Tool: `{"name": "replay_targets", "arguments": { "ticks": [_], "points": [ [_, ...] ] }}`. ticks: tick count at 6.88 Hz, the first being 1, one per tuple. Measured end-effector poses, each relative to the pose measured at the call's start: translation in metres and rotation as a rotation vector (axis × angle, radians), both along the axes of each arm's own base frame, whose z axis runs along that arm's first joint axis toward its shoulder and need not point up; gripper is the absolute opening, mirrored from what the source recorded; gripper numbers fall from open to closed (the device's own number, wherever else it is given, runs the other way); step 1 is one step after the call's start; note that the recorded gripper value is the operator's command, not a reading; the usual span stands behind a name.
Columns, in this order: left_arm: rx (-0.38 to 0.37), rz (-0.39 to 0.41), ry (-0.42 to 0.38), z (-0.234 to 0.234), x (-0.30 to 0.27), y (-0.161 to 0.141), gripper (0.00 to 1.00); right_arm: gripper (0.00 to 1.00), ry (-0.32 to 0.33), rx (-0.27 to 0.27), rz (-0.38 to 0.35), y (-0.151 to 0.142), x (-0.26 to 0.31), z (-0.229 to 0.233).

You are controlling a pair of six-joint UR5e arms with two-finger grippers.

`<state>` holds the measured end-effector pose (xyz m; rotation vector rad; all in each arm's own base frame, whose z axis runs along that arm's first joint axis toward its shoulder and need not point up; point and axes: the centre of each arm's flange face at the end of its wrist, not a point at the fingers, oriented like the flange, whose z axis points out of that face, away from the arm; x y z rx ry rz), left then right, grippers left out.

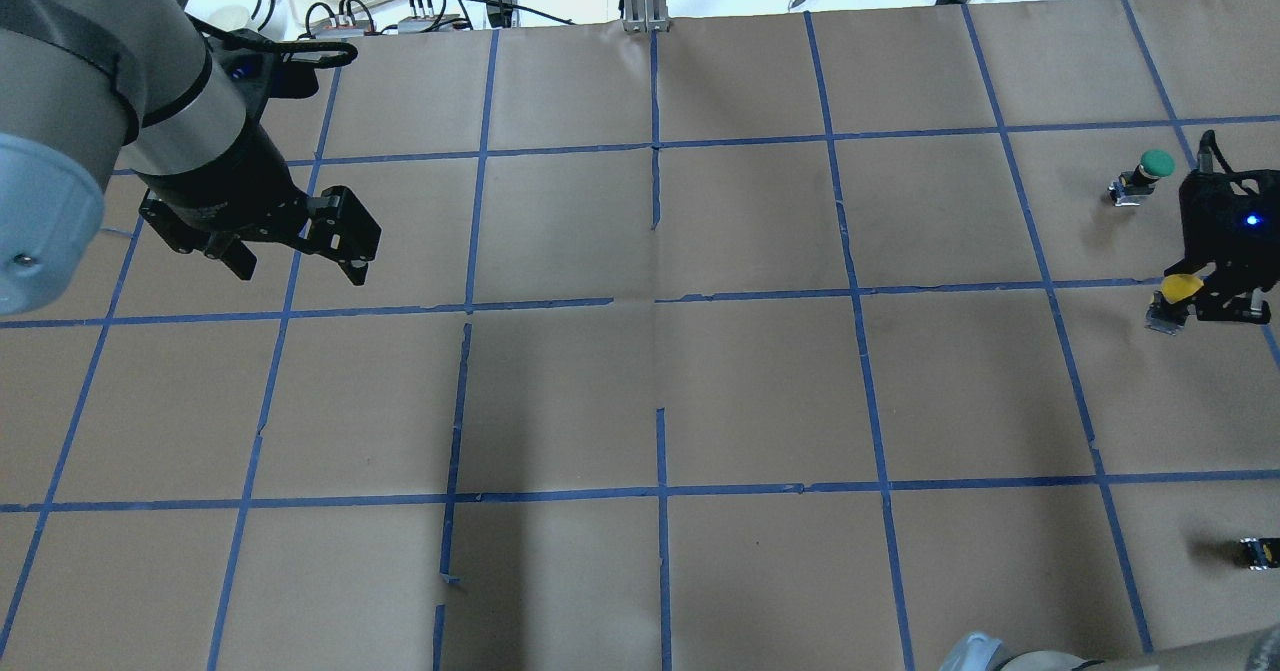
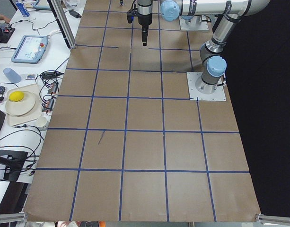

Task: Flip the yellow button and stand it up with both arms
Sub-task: 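Set the button upright on the table and open the right gripper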

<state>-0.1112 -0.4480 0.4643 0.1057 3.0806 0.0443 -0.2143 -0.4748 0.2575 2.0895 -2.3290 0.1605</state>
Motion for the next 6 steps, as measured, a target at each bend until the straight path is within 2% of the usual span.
{"name": "replay_targets", "arguments": {
  "ticks": [2,3,4,6],
  "points": [
    [-0.007,-0.007,-0.001,0.003,-0.002,0.003,1.00,0.04,-0.081,0.019,0.150,0.015,-0.014,-0.009],
    [-0.010,-0.012,-0.006,0.006,-0.003,0.006,1.00,0.04,-0.098,0.013,0.205,0.018,-0.020,-0.011],
    [-0.010,-0.012,-0.006,0.006,-0.003,0.007,1.00,0.05,-0.112,0.011,0.215,0.024,-0.031,-0.012],
    [-0.006,-0.008,-0.004,0.004,-0.003,0.005,1.00,0.07,-0.153,-0.008,0.185,0.032,-0.049,-0.019]
  ]
}}
